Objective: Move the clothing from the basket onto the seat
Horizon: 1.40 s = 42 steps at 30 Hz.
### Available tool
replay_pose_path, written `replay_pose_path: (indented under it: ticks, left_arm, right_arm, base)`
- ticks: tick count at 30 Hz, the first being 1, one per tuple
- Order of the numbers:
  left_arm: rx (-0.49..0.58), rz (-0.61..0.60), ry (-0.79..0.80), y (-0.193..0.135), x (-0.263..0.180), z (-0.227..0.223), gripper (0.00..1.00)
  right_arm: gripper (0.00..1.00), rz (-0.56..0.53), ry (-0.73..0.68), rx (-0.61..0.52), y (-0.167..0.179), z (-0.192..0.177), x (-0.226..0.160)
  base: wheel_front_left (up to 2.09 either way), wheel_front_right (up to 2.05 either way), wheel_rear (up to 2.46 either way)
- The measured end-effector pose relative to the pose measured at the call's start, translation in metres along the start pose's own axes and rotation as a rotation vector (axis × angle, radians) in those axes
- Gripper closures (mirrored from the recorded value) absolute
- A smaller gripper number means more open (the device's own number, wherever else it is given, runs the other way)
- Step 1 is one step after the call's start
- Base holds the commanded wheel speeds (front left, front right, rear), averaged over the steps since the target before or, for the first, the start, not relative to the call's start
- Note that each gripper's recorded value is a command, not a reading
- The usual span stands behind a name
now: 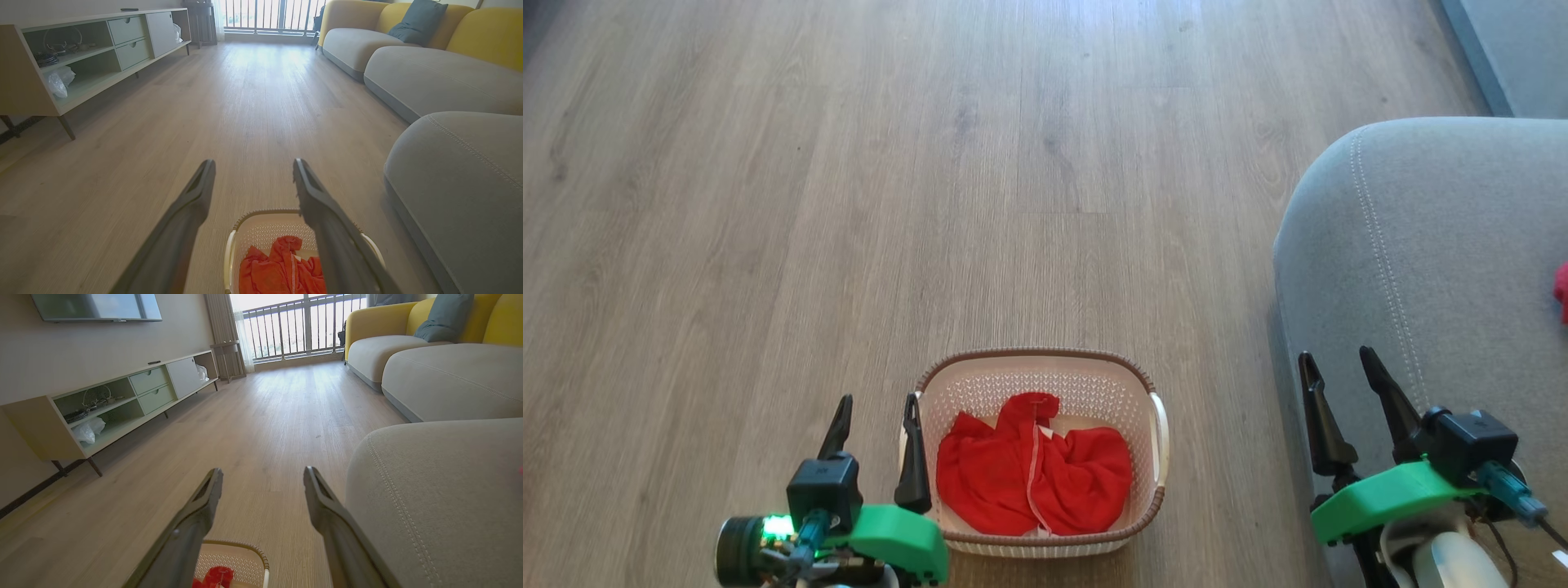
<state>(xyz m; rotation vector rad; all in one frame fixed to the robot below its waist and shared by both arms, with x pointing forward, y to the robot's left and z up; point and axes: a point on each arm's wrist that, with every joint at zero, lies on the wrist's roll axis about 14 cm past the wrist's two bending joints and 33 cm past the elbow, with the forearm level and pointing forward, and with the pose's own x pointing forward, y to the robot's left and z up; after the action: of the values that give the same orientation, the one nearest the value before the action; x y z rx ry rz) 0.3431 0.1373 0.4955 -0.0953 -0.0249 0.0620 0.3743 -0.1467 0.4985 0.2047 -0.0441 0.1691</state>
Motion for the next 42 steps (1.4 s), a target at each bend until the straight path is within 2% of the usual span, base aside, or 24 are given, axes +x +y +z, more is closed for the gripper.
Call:
replay_pose_path:
  ticks: [17, 23, 29, 36, 42]
  left_arm:
    - [-0.004, -0.022, 0.004, -0.007, 0.001, -0.001, 0.00]
    - [-0.016, -0.064, 0.035, -0.018, 0.002, -0.010, 0.00]
    - [-0.034, -0.110, 0.097, -0.032, 0.009, -0.029, 0.00]
    - [-0.029, -0.207, 0.176, -0.062, 0.040, -0.059, 0.00]
    - [0.060, -0.322, 0.297, -0.087, 0.066, -0.117, 0.00]
  right_arm:
    - [0.00, -0.022, -0.002, -0.009, -0.007, 0.001, -0.005]
    - [0.00, -0.080, 0.028, -0.051, -0.028, -0.006, -0.009]
    - [0.00, -0.181, 0.086, -0.088, -0.063, -0.022, -0.013]
    - [0.00, -0.227, 0.104, -0.104, -0.082, -0.032, 0.012]
    - [0.00, -0.240, 0.128, -0.110, -0.094, -0.048, 0.031]
  base:
    - [0.00, 0.00, 0.00]
    - [0.00, 0.00, 0.00]
    - [0.00, 0.00, 0.00]
    - [0.00, 0.00, 0.00]
    - [0.00, 0.00, 0.00]
